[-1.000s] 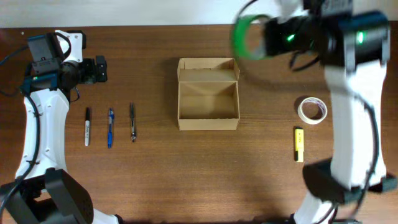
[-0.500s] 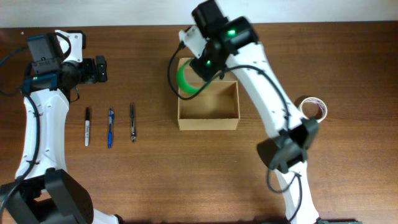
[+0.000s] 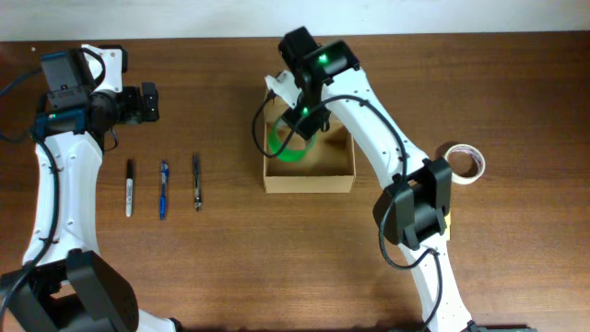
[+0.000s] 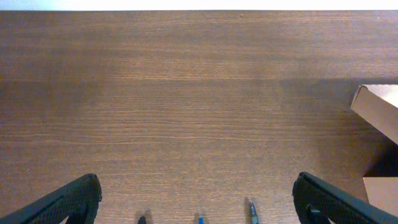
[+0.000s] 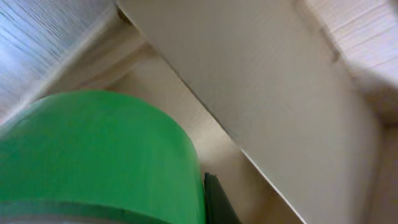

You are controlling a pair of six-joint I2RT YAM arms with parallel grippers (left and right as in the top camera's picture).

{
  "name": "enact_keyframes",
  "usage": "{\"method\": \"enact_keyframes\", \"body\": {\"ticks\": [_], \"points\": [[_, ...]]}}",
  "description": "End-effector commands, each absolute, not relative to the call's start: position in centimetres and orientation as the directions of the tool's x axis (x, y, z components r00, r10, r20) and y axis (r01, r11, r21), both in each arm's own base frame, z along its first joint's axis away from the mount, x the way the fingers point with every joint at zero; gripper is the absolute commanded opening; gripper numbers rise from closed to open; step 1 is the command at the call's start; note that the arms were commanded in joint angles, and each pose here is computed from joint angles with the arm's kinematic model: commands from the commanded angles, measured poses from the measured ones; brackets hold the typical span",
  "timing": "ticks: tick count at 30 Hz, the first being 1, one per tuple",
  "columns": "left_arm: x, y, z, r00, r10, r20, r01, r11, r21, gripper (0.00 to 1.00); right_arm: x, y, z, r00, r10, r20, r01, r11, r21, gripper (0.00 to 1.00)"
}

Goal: Pack container
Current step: 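Carry the green tape roll into the box and release it, then move the right gripper to the white tape roll and grasp it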

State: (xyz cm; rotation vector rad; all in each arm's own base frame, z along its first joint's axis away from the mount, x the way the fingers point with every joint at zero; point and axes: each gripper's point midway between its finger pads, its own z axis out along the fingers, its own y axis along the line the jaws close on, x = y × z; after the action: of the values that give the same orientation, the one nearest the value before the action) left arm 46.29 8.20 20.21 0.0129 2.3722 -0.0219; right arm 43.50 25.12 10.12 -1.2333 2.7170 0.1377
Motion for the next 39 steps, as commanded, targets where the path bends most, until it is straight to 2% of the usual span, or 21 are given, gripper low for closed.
{"method": "enact_keyframes", "body": {"ticks": [1,16,17,18,20,24,29,33,36,39], "points": [[46.7,8.2,20.7,-0.709,0.019,-0.705,0.034,0.999,-0.008,0.99,43.1,25.0,8.7,-0.650,-0.742,-0.164,-0.757,0.652,0.046,0.04],[46.7,8.2,20.7,-0.709,0.019,-0.705,0.034,0.999,-0.008,0.99,43.7,25.2,5.2,-0.668,-0.724,-0.172,-0.739,0.672,0.046,0.04],[46.7,8.2,20.7,-0.709,0.019,-0.705,0.034,0.999,-0.008,0.99,43.7,25.2,5.2,-0.668,-0.724,-0.172,-0.739,0.672,0.046,0.09],[46.7,8.2,20.7,-0.709,0.019,-0.705,0.034,0.999,-0.008,0.99,43.6,25.2,5.2,-0.668,-0.724,-0.172,-0.739,0.672,0.046,0.18],[46.7,8.2,20.7,-0.709,0.019,-0.705,0.034,0.999,-0.008,0.99,43.5,25.1,5.3,-0.670,-0.724,-0.166,-0.739,0.672,0.049,0.25],[46.7,8.2,20.7,-0.709,0.019,-0.705,0.034,0.999,-0.008,0.99,43.0,25.0,6.7,-0.668,-0.725,-0.169,-0.740,0.671,0.047,0.27],[46.7,8.2,20.7,-0.709,0.019,-0.705,0.034,0.999,-0.008,0.99,43.2,25.1,12.9,-0.650,-0.714,-0.260,-0.742,0.670,0.013,0.28],[46.7,8.2,20.7,-0.709,0.019,-0.705,0.034,0.999,-0.008,0.99,43.5,23.5,21.6,-0.650,-0.641,-0.407,-0.685,0.727,-0.050,0.35],[46.7,8.2,20.7,-0.709,0.019,-0.705,0.034,0.999,-0.008,0.99,43.5,19.1,28.0,-0.662,-0.550,-0.510,-0.576,0.808,-0.124,0.42],[46.7,8.2,20.7,-0.709,0.019,-0.705,0.034,0.999,-0.008,0.99,43.4,13.0,33.0,-0.697,-0.379,-0.609,-0.407,0.908,-0.099,0.48]]}}
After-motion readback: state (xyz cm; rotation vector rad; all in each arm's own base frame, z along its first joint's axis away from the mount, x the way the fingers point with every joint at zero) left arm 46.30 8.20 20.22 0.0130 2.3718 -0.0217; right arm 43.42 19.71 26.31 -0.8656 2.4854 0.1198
